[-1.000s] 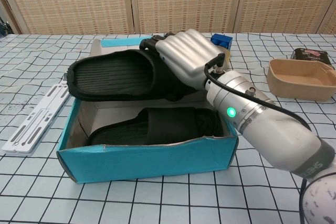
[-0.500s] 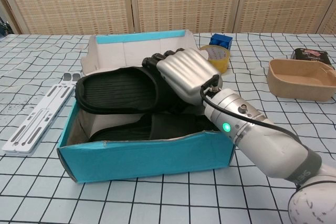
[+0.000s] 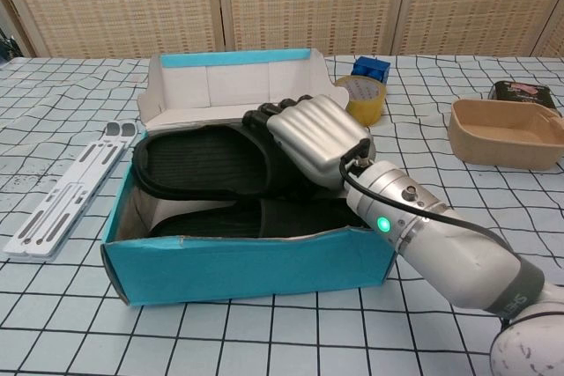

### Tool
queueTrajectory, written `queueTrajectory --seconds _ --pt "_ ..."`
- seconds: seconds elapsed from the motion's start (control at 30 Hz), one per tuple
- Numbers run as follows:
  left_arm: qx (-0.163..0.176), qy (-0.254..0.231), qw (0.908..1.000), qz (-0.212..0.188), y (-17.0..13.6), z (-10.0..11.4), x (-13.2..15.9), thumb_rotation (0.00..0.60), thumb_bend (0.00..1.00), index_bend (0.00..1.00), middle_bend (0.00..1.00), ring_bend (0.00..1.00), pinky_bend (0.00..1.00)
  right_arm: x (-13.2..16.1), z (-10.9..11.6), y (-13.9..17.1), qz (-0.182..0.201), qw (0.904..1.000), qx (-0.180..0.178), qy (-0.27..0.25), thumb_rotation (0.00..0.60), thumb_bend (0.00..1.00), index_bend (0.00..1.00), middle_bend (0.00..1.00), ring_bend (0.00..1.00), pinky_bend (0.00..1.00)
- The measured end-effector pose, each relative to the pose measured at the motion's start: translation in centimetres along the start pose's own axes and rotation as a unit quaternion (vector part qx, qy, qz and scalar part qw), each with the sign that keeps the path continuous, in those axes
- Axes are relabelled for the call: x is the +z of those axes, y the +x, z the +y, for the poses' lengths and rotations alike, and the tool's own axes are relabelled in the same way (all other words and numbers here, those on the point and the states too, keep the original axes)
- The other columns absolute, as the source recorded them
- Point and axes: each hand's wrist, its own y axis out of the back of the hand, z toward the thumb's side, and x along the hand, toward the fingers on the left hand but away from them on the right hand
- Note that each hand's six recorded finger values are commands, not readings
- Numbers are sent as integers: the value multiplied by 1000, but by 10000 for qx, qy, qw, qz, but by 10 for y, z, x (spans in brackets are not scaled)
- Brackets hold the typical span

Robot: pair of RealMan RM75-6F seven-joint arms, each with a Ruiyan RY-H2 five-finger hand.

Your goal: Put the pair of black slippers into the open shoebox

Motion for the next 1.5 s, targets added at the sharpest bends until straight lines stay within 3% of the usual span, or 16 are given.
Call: queueTrajectory --seconds 0.23,0.4,0.7,0.83,1.2,1.3,1.37,1.43,1.5 --pt "-14 16 10000 7 0 -1 0 600 531 253 208 203 404 3 10 4 60 9996 106 -255 600 110 244 188 36 272" --pt "-15 22 10000 17 0 -1 0 600 530 253 214 205 404 -1 18 5 26 9996 136 -245 600 110 211 154 10 253" --pt "-6 37 10000 35 2 -1 -1 600 530 253 217 205 404 -6 34 5 -13 9994 107 -340 600 109 15 10 0 135" --pt "-36 20 10000 48 3 -3 -2 600 529 254 218 205 404 -5 43 7 -36 9992 96 -378 600 105 0 0 0 58" --pt "-77 38 9999 74 5 -4 -3 600 530 254 221 207 405 2 59 16 5 9977 88 -671 600 93 1 5 0 20" --pt "-56 69 9999 55 4 -3 -2 600 530 253 223 207 404 4 61 15 -3 9956 49 -941 600 93 55 103 4 75" --pt "-33 88 10000 29 4 -3 -1 600 531 254 225 207 404 8 61 14 6 9933 2 -1153 600 93 127 182 69 242" --pt "-31 86 10000 24 4 -3 -1 600 531 254 227 207 404 12 62 11 31 9909 -98 -1343 600 95 276 317 203 474" --pt "-60 82 9999 38 4 -4 -1 600 530 253 228 208 404 17 61 8 66 9884 -195 -1504 600 106 377 419 295 545"
